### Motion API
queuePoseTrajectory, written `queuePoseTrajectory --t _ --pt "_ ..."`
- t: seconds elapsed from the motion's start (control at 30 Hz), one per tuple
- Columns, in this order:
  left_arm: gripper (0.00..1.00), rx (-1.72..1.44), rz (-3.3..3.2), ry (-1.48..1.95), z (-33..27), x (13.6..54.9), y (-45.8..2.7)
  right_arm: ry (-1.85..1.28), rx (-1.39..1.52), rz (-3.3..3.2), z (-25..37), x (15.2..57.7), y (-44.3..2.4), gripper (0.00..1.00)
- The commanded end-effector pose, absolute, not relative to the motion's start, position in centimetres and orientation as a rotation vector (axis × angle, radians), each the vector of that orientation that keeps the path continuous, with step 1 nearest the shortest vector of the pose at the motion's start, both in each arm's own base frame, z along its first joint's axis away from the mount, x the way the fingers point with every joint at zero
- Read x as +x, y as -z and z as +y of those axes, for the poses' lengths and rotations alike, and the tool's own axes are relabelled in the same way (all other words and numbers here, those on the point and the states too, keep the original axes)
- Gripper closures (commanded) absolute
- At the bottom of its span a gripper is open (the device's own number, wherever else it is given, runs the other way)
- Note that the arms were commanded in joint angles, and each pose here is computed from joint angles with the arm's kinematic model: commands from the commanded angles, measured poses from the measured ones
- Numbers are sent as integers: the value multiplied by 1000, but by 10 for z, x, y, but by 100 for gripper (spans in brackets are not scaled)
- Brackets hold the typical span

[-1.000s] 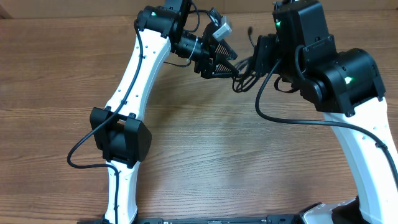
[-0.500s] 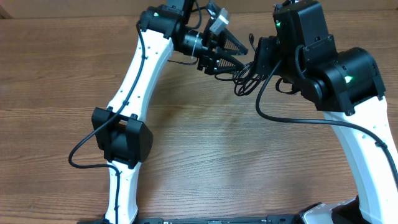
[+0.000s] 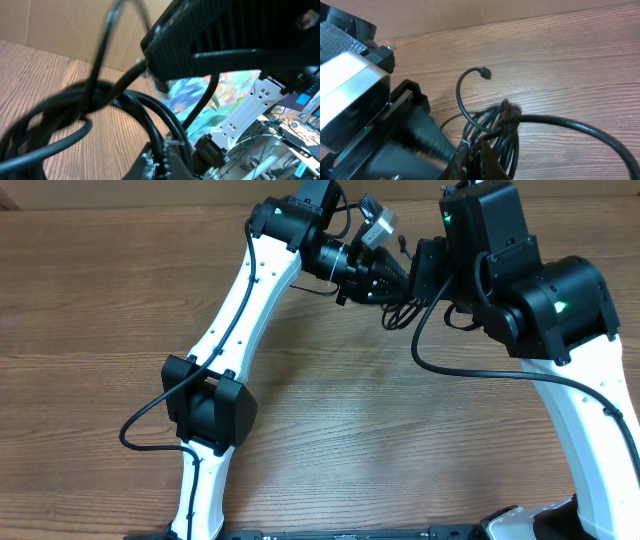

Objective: Untangle cables

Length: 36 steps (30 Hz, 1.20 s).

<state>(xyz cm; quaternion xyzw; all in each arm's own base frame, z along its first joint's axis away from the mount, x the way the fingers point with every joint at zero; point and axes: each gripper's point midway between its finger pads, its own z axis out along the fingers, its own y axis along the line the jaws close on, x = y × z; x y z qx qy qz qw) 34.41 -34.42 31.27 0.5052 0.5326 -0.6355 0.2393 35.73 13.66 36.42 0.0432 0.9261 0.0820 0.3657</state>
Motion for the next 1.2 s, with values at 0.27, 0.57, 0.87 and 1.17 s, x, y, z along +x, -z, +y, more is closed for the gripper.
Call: queuePoseTrajectory --t 0.27,0.57,0.87,1.17 --pt "96 1334 1840 1537 -287 355 -284 -151 327 2321 67 376 -377 96" --pt "96 1108 2090 1301 -196 372 -307 -141 495 2309 -4 381 -374 96" --pt "96 1127 2047 1297 -201 366 -319 -433 341 2391 64 382 -366 16" --pt "96 902 2167 1399 -206 378 -328 -480 -55 2492 144 394 -332 11"
